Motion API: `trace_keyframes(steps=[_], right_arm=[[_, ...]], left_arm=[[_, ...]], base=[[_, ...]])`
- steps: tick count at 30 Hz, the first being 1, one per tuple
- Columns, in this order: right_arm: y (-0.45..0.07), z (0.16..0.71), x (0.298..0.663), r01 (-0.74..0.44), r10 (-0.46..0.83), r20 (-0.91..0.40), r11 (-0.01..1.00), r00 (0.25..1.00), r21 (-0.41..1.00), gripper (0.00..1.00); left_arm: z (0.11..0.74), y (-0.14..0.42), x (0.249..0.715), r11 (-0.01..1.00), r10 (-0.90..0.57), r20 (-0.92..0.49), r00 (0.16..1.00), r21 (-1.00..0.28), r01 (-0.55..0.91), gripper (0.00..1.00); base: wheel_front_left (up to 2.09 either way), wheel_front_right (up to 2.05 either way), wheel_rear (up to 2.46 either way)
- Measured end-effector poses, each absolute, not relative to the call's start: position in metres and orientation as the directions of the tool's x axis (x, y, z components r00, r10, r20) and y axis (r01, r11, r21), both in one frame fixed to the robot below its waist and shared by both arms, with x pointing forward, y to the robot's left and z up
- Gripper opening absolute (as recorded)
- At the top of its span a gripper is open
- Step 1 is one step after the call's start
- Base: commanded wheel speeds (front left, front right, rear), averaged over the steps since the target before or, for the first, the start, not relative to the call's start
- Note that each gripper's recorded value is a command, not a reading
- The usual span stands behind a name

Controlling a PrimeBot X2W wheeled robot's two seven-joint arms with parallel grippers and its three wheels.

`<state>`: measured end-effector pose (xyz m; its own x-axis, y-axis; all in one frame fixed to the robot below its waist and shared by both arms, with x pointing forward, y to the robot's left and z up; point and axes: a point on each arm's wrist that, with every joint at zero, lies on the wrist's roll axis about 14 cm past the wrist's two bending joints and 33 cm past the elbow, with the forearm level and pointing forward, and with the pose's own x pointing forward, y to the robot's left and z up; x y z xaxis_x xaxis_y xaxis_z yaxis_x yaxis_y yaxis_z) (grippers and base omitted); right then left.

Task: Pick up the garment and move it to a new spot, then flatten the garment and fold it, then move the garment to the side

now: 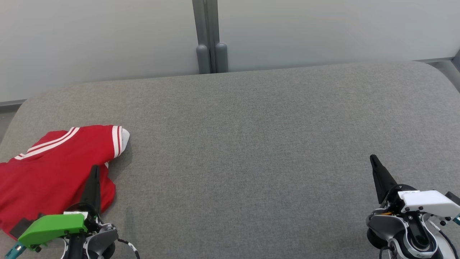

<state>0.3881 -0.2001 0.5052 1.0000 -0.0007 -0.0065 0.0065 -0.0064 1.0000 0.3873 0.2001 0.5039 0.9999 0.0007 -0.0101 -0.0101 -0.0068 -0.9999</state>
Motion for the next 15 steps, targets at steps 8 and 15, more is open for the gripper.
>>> trace_keyframes(steps=[8, 15], right_arm=[[-0.2001, 0.5052, 0.3881, 0.007, 0.000, -0.007, -0.006, 1.000, 1.000, 0.00], [-0.2001, 0.5052, 0.3881, 0.007, -0.001, -0.007, -0.006, 1.000, 1.000, 0.00]], left_arm=[[0.5038, 0.2001, 0.3873, -0.007, 0.001, -0.010, 1.000, -1.000, -0.010, 0.00], [0.5039, 0.2001, 0.3873, -0.007, 0.001, -0.010, 1.000, -1.000, -0.010, 0.00]], base=[[0.00, 0.00, 0.00], [0.00, 0.00, 0.00]])
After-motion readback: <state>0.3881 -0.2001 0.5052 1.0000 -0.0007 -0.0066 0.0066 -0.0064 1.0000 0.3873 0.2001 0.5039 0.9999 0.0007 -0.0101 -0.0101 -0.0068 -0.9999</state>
